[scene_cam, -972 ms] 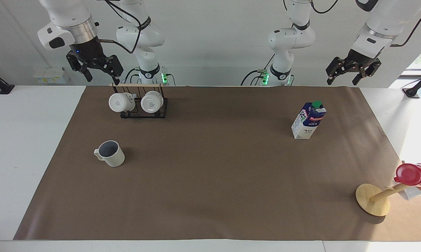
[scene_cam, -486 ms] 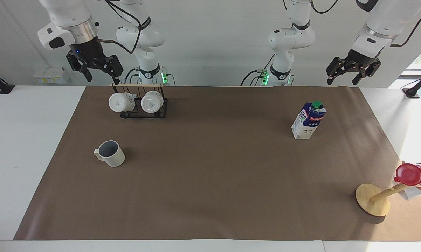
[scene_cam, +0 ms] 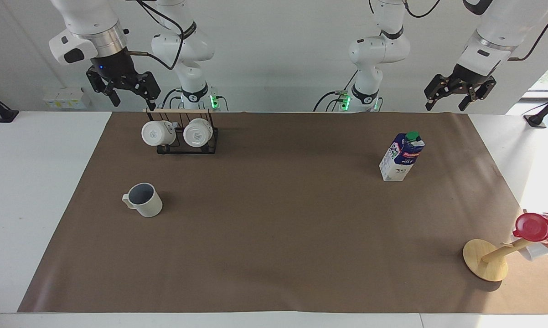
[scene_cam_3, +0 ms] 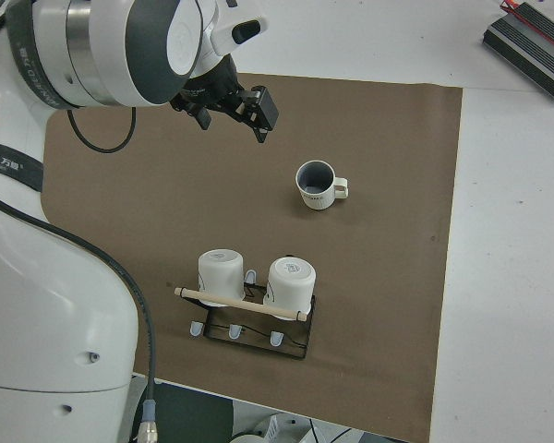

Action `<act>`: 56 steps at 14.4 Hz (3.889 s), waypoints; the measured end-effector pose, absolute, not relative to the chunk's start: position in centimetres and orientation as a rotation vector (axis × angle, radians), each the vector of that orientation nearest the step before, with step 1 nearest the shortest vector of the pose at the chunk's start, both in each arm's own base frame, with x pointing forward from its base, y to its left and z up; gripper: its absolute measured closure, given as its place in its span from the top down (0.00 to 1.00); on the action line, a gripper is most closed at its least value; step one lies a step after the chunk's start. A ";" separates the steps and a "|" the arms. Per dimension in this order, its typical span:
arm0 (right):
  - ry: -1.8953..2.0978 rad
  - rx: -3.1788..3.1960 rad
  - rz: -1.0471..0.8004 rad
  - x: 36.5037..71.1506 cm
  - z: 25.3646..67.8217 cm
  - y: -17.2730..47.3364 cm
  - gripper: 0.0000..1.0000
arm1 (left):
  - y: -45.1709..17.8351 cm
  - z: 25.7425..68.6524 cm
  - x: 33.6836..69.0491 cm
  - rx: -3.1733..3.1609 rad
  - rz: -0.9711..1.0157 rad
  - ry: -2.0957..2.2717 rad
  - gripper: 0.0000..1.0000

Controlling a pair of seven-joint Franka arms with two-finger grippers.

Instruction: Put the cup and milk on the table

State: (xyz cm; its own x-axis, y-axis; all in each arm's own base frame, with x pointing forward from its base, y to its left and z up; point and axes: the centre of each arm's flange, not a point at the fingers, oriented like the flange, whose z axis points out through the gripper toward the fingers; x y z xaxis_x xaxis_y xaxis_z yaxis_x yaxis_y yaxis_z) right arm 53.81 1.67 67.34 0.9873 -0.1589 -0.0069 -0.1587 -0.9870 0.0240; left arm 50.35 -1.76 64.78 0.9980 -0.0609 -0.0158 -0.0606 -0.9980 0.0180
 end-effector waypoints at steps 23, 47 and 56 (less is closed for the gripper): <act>-0.248 3.108 -0.014 53.8 67.3 1.7 1.00 | -1.8 64.8 50.3 3.123 -0.026 -0.095 1.00; -0.267 3.106 -0.025 53.8 67.3 1.0 1.00 | -1.8 64.8 50.3 3.123 -0.026 -0.095 1.00; -0.170 3.115 0.131 56.5 64.4 -1.7 1.00 | -1.8 64.8 50.3 3.123 -0.026 -0.095 1.00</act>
State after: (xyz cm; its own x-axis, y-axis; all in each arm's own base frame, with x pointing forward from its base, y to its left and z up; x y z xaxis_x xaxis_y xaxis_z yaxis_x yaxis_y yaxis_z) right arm 56.54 -1.68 64.45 0.9905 -0.1079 0.0850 -0.1095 -0.9939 0.0144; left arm 50.35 -1.76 64.78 0.9980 -0.0608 -0.0159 -0.0605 -0.9980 0.0179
